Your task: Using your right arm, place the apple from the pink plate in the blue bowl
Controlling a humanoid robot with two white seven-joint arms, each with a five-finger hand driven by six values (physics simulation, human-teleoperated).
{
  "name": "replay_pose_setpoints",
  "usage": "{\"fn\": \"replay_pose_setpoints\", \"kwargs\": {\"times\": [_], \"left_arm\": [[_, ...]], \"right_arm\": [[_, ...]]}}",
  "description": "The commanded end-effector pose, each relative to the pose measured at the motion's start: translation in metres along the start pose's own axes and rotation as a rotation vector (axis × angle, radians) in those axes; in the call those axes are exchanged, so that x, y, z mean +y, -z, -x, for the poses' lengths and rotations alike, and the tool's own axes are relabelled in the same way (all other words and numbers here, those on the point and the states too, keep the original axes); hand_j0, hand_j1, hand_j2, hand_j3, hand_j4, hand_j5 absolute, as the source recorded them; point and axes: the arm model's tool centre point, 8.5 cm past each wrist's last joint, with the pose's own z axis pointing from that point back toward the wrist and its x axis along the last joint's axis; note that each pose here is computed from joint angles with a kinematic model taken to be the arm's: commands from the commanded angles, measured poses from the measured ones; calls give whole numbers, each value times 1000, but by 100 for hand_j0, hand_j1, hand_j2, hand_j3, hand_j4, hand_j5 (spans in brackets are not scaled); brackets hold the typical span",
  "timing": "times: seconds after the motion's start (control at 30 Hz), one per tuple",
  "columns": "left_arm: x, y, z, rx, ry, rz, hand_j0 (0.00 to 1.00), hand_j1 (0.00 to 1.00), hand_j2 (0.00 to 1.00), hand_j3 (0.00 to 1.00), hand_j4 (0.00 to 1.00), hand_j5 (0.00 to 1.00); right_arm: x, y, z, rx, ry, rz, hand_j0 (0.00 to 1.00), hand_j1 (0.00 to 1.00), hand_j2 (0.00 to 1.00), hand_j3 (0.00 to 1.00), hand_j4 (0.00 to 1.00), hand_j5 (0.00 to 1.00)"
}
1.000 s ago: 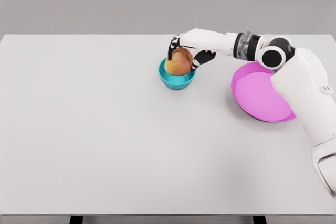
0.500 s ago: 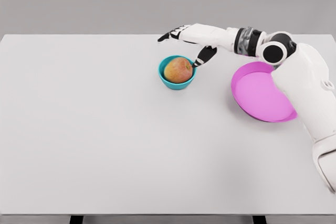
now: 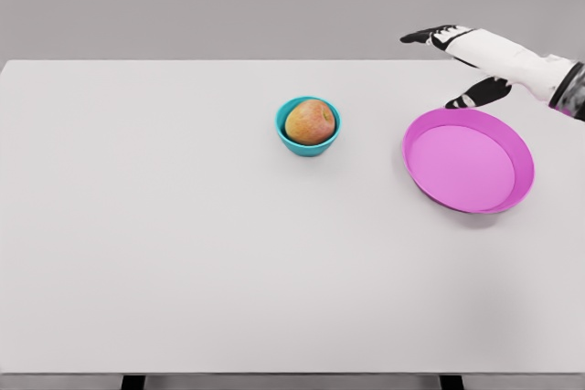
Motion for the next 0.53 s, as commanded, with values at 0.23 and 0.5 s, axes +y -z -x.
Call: {"fn": "replay_pose_setpoints", "kwargs": {"times": [0.23,0.5], "left_arm": [[0,0,0,0,0,0,100,100,100,100,100,100],[0,1,-7,-12,2,0,100,100,100,100,100,100]], "right_arm": [[-20,-45,7,53,-18,99,100,100,100,100,100,100],[-3,-49,10,63,4,73,100,100,100,100,100,100]]}}
